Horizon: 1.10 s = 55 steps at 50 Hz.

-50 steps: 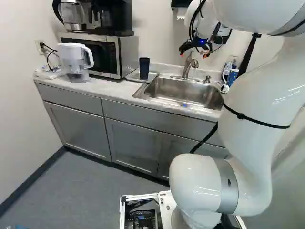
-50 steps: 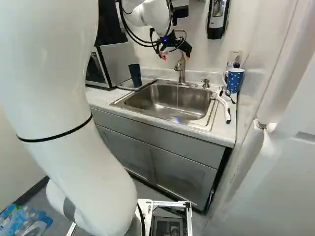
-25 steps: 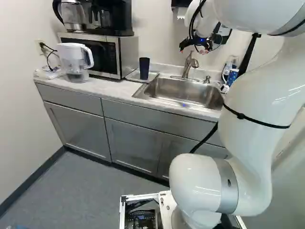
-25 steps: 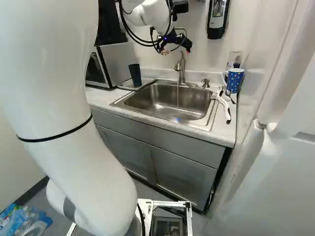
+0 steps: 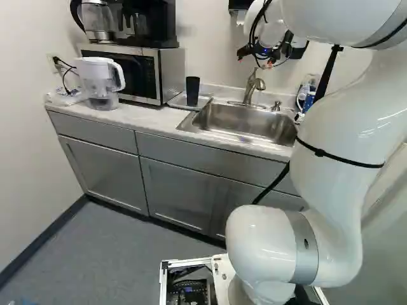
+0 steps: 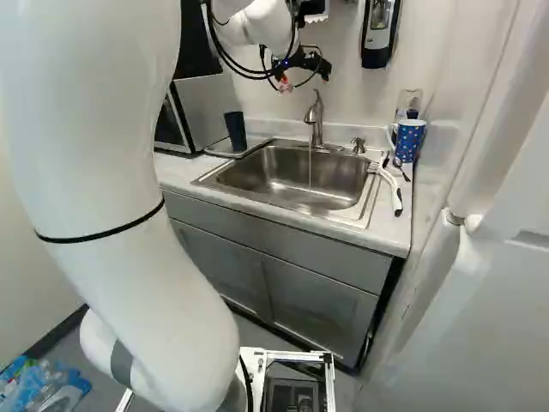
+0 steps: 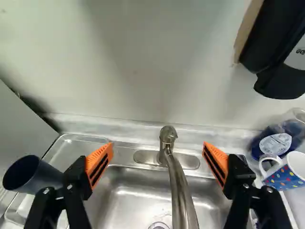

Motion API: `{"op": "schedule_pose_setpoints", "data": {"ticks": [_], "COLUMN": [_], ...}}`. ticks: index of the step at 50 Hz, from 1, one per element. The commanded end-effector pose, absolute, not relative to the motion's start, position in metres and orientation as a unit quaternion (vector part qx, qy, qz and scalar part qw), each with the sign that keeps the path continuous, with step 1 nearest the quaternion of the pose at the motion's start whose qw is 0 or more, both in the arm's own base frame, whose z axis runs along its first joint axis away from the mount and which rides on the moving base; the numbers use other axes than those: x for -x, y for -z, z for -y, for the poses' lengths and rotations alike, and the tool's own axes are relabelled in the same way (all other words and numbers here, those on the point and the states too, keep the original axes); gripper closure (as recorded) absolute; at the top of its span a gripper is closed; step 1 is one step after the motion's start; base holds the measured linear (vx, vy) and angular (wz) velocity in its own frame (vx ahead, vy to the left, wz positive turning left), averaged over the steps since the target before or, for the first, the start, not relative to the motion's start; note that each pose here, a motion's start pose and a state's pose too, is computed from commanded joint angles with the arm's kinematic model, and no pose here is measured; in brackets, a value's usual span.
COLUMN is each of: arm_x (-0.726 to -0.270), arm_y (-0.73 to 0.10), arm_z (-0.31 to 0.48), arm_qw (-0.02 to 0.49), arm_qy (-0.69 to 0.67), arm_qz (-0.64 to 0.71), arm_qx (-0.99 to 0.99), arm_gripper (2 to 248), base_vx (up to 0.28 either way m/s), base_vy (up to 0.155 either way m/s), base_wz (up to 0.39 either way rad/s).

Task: Rinse the cup and place it in the tray

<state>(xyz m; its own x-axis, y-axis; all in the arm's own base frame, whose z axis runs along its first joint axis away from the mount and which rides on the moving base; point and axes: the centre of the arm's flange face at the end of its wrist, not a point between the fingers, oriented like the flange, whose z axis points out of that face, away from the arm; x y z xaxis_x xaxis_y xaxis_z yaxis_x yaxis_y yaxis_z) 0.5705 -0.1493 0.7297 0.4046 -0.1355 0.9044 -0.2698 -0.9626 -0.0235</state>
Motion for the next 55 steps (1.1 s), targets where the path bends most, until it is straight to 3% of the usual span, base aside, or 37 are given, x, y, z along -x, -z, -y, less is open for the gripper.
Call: {"op": "schedule_pose_setpoints", "data": {"ticks": [55], "arm_x": [-0.615], "arm_y": [-0.73], "arm_z": [0.132], "arm_qw": [0.05], "arm_qy": [-0.552], "arm_qz": [0.104], "arm_qx": [-0.826], "arm_gripper": [3], "base_vx": [0.0], "base_vy": [0.0], "base_wz": [0.0]}}
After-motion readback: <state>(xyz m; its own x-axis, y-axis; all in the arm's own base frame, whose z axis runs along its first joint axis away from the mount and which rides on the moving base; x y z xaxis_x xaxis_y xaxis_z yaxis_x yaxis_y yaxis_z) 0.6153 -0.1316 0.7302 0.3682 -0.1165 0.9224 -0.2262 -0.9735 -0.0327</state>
